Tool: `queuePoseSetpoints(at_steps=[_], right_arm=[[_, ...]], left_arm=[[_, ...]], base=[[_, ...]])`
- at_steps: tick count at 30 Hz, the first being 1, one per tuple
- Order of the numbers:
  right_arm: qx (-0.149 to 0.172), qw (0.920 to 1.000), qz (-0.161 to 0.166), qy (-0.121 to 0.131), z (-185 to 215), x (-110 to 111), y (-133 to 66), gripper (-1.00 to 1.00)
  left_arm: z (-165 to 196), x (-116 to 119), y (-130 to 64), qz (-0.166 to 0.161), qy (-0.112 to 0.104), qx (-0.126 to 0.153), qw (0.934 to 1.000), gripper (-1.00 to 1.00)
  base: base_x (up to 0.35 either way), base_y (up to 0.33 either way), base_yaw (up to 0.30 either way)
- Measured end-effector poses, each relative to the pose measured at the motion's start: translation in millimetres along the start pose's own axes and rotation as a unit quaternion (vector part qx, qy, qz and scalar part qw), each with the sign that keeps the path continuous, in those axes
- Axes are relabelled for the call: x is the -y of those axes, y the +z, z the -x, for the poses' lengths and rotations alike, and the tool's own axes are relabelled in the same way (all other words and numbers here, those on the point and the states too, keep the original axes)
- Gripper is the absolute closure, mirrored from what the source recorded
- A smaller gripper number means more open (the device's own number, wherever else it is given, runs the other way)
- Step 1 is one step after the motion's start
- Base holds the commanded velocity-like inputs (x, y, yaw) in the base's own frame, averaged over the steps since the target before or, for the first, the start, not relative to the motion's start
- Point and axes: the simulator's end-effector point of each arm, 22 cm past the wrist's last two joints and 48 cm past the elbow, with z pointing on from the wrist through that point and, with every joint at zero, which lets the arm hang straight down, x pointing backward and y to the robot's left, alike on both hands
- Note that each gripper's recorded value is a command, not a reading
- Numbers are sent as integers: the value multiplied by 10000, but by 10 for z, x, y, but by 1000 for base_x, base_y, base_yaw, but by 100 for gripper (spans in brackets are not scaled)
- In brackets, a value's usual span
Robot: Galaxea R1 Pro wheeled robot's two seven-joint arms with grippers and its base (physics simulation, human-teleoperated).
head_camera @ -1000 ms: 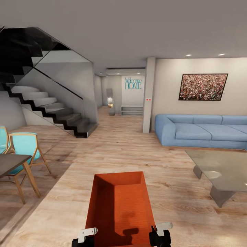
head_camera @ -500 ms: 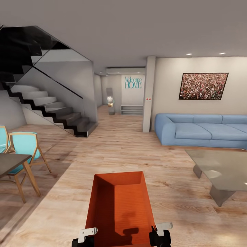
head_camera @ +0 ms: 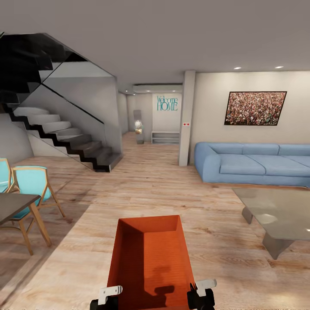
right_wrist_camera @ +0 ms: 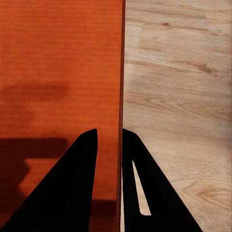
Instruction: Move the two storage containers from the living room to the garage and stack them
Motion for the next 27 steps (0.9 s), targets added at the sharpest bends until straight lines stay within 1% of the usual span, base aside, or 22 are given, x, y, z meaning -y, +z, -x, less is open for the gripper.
queuePoseSetpoints(at_steps=[18,21,27], right_arm=[[-23,10000,4,3,-23,-3,2,100],[-24,10000,4,3,-23,-3,1,100],[-18,10000,3,7,-21,-2,-2,100]], left_arm=[[-20,-4,3,0,20,-20,10000,100],[-19,-4,3,-1,26,-20,10000,100],[-14,-4,1,-4,37,-14,10000,100]], base=[[4,0,0],[146,0,0],[300,0,0]])
